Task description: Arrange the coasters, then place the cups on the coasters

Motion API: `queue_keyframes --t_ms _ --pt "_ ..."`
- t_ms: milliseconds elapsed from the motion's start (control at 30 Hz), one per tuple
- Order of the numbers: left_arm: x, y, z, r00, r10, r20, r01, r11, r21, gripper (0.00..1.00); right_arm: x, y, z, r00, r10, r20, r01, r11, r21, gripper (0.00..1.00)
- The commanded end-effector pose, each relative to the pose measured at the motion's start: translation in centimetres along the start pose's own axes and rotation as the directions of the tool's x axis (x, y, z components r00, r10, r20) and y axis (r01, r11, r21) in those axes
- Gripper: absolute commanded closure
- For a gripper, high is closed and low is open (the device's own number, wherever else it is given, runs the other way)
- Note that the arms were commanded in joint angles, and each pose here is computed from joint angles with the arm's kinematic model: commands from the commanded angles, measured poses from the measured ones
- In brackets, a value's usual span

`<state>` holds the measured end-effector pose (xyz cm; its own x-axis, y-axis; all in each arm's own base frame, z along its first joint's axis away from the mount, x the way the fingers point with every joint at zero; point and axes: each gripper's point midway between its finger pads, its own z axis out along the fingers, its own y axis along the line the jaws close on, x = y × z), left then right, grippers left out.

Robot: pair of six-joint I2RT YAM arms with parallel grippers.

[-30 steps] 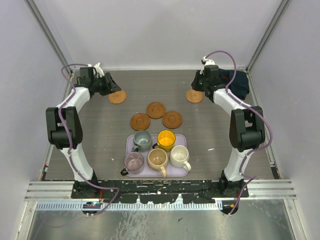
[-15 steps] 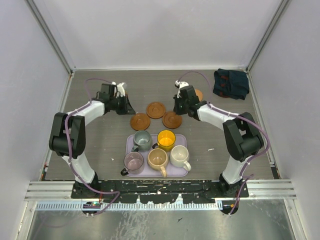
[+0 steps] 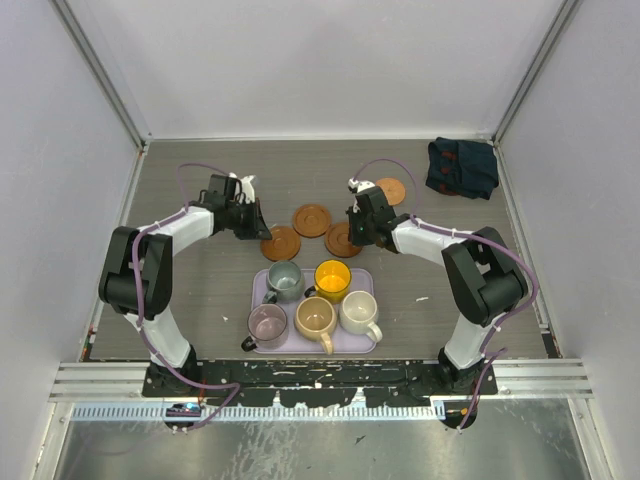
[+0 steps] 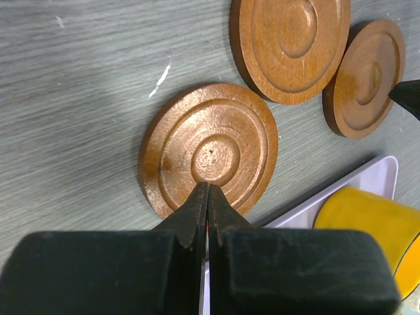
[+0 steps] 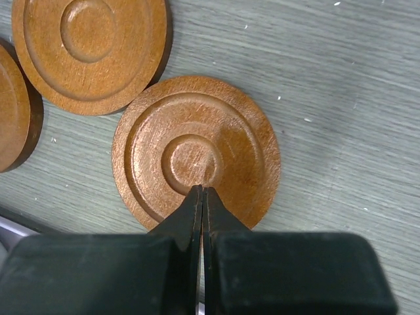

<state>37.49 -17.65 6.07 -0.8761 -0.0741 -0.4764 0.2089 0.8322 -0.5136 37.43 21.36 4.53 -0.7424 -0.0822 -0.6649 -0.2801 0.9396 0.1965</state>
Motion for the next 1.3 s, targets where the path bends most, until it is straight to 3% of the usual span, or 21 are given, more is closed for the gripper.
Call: queue_keyframes --t_ms 0,633,933,1267 --pt "0.2 -1.0 0.0 1.0 0.025 -0.001 -0.025 1.0 -0.002 1.0 -1.6 0.6 -0.4 0.998 0.019 0.061 -0.019 1.0 -0.003 0.99" --pt "1.2 3.2 2.6 0.99 -0.041 -0.136 0.011 0.977 -0.211 1.0 -1.2 -2.0 4.0 0.999 0.03 -0.023 -0.026 0.986 0.163 0.99" --pt "-3.3 4.4 4.6 0.993 -0.053 -0.106 0.026 0.971 -0.238 1.0 -4.8 -4.0 6.3 1.0 0.027 0.004 -0.027 0.977 0.21 0.99" --pt "-8.7 5.8 6.8 0.994 -0.106 -0.033 0.097 0.976 -0.194 1.0 -8.9 -5.9 9.5 0.996 0.083 0.046 -0.089 0.983 0.158 0.99"
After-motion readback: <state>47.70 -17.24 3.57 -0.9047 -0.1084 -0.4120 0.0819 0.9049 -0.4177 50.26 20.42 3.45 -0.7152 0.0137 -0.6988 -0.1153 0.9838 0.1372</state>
